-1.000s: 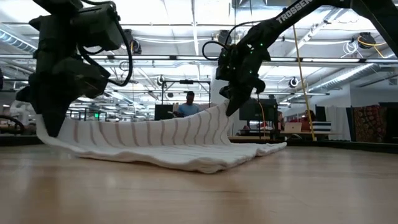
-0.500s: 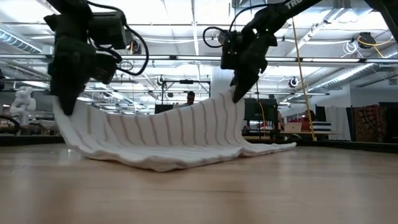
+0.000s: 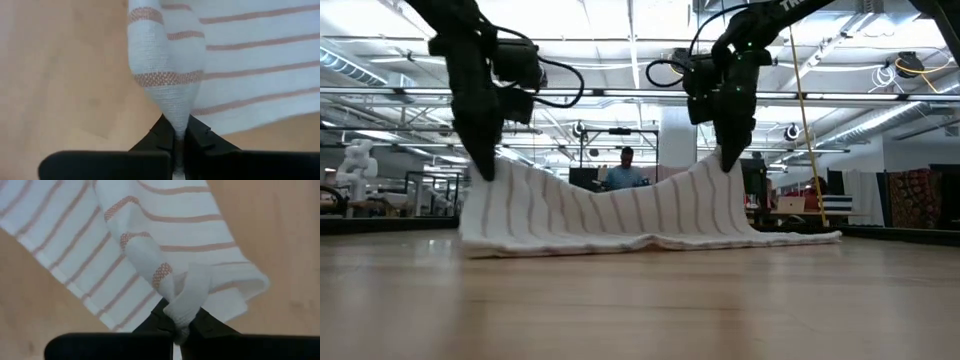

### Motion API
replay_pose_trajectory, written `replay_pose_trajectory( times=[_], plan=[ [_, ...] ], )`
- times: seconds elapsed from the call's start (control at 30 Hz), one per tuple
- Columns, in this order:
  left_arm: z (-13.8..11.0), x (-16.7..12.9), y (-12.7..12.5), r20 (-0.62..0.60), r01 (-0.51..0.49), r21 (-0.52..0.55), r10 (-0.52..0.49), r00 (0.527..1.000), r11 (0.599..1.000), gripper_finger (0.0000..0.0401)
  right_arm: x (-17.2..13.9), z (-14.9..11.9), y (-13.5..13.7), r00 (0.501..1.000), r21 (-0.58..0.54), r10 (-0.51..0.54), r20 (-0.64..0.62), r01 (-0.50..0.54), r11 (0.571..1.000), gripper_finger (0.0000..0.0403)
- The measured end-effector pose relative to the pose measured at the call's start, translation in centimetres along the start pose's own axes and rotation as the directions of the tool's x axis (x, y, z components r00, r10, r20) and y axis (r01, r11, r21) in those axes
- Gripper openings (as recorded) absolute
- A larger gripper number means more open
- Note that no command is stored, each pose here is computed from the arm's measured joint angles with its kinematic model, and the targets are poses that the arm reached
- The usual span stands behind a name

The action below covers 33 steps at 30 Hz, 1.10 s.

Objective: Roll towel
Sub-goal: Roll the white towel

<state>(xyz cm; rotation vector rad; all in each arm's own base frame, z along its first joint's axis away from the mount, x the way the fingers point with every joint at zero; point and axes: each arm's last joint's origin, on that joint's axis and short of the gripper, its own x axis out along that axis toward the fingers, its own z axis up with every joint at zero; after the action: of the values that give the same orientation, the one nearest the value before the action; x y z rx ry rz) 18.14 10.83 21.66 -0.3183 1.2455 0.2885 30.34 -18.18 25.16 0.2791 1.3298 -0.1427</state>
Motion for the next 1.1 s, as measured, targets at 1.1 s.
replay_pose_trajectory(
  times=[1.1],
  plan=[
    [5.0, -0.4, 6.3, 0.483, -0.052, -0.096, 0.092, 0.871, 0.994, 0.0015, -6.1, -4.6, -9.8, 0.947, 0.201, -0.296, 0.129, 0.267, 0.943, 0.0000]
  ],
)
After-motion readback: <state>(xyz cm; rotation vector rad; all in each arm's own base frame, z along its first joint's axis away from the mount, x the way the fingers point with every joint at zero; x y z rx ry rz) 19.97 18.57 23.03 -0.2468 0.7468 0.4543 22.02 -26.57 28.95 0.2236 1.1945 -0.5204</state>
